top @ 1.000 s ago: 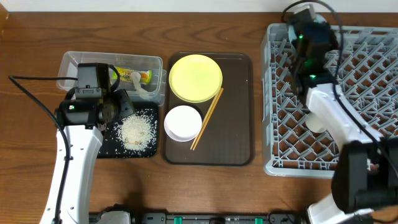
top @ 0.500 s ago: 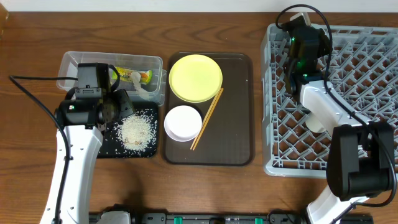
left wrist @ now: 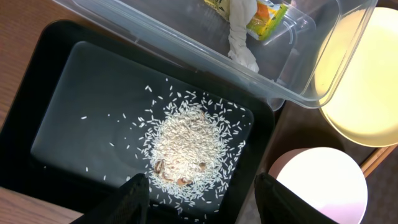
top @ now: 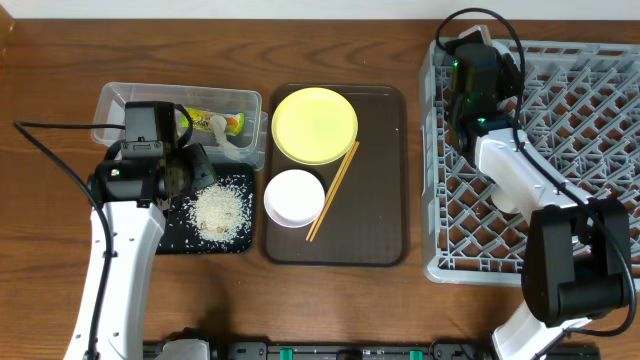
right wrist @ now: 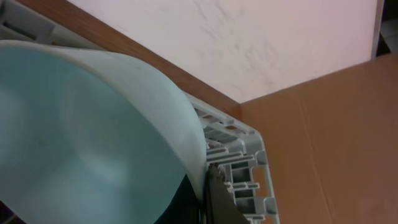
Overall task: Sort waste into correct bins and load items into the dishwasher rack
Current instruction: 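Lift the light-blue bowl and set it upright in the rack's back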
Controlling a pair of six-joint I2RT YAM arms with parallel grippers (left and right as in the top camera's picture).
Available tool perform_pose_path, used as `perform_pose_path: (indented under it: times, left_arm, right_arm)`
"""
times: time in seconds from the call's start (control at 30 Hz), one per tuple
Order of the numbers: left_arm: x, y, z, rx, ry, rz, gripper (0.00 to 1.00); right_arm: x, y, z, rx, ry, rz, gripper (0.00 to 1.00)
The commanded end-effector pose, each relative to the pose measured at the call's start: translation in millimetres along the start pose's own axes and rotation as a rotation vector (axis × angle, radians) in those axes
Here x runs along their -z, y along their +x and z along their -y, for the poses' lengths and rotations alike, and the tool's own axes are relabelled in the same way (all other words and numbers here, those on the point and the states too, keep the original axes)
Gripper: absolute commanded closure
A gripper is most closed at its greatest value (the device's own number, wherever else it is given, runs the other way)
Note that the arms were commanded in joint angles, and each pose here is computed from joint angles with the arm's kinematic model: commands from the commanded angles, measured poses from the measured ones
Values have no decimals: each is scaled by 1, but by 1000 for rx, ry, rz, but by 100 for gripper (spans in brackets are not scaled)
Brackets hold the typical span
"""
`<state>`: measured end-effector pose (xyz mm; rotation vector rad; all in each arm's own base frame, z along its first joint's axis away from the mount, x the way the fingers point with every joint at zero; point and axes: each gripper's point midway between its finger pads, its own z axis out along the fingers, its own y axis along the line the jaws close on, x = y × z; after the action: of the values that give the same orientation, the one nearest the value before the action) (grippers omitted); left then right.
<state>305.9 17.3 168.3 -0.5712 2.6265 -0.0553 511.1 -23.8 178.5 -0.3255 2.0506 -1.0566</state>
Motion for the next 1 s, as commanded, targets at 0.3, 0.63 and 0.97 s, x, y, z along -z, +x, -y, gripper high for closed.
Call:
perform_pose_path:
  times: [0.3,0.63,0.97]
  left_arm:
    - [0,0,-5,10,-22,4,43]
    - [0,0,-5,10,-21,5,43]
    - [0,0,-5,10,-21,5,43]
  right_arm:
    - [3,-24,31,-149,172,87,99]
    - [-1,-19,9,-167,84,81,99]
    - [-10,-4,-22,-115,44,34,99]
